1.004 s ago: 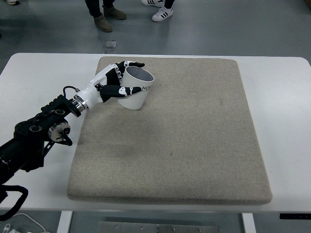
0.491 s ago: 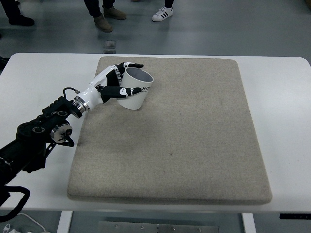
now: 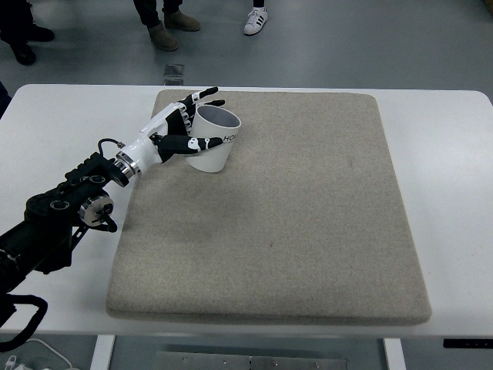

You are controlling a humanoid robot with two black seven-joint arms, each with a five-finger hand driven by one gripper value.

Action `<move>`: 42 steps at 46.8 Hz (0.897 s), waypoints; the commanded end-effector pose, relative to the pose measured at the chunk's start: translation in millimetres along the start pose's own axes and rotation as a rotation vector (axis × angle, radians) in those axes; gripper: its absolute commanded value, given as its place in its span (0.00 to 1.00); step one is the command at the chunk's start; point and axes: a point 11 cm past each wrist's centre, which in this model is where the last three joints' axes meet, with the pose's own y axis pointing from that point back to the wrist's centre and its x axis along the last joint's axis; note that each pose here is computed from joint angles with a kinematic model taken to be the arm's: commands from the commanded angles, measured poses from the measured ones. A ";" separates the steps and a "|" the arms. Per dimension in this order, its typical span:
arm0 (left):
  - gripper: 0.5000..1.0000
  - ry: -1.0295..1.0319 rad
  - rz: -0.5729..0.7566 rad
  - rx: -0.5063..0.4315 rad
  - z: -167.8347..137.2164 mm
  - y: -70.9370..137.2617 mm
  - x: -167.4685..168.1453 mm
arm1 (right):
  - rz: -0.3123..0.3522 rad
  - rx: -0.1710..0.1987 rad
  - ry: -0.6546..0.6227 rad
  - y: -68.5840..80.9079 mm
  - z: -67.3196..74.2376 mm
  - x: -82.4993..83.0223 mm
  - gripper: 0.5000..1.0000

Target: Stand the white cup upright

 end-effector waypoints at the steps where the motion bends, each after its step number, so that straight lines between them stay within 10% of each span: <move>1: 0.99 0.002 -0.004 -0.006 2.0 -1.1 -0.8 | 0.000 0.001 0.000 0.1 -0.7 0.0 0.86; 42: 0.99 0.085 0.134 -0.231 95.5 -9.0 62.6 | 0.000 -0.004 0.001 -0.2 2.1 -0.1 0.86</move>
